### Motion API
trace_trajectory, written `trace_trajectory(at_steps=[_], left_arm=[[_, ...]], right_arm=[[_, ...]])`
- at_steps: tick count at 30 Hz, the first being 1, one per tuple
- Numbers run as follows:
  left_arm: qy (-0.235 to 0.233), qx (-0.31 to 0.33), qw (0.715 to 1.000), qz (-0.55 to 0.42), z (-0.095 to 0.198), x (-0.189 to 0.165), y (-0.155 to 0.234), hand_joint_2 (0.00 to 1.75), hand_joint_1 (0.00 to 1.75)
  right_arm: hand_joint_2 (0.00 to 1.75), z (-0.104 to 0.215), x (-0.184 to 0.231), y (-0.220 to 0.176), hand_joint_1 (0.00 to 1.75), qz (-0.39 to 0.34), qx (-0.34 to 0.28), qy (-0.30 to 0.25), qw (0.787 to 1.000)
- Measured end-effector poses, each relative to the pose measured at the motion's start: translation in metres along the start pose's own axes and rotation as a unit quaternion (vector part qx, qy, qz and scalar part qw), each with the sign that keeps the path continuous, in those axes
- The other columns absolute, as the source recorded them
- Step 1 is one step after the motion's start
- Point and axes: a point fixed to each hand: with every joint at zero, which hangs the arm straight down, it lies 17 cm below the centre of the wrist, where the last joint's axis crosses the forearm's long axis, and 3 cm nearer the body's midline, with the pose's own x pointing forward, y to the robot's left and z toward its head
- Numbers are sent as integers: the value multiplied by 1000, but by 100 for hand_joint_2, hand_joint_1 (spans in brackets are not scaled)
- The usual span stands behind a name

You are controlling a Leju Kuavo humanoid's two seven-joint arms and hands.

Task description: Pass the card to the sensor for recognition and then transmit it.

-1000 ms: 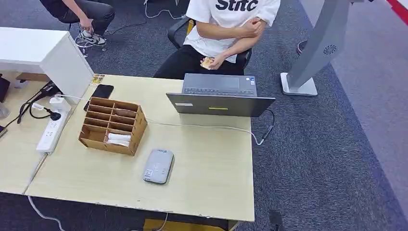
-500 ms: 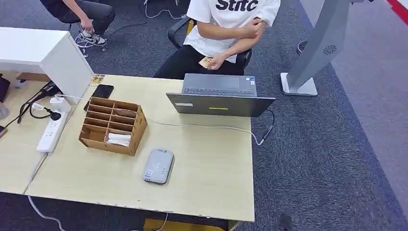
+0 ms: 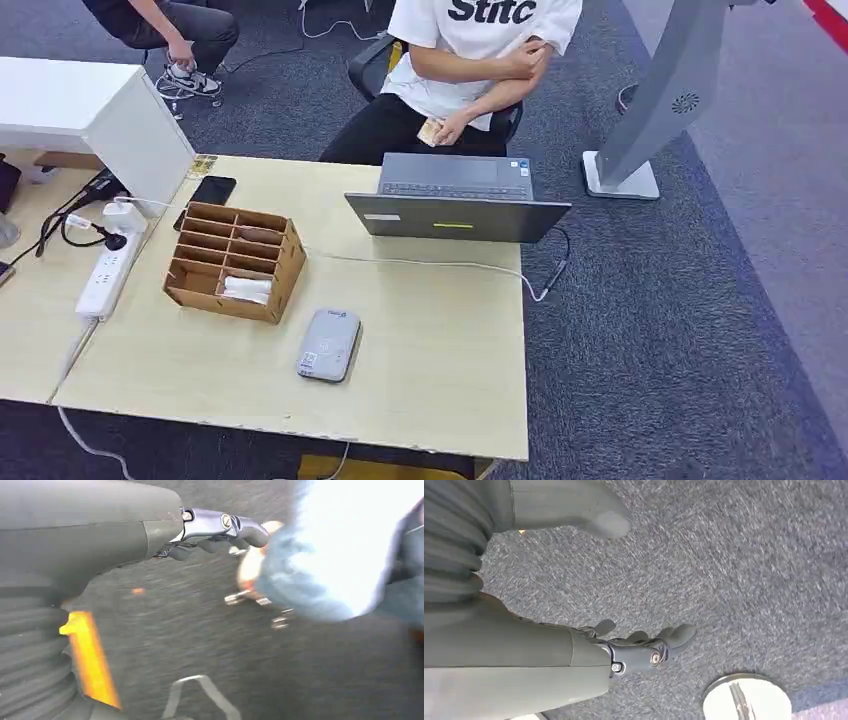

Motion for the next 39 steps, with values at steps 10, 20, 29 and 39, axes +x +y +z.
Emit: trace_trajectory(at_steps=[10,20,29,39], left_arm=[[-224,-21,957,184,10,168,17,175,0],[-433,-10,883,182,100,325,54,175,0],[-624,-58,749,215,275,453,18,175,0],[-651,-298,661,224,363,465,-69,175,0]], right_arm=[[175,1,-15,-8,0,-7,-16,28,999],[175,7,-35,-9,0,-11,-23,61,998],[175,16,-52,-4,0,-17,-21,87,996],[175,24,-63,11,0,0,4,112,994]])
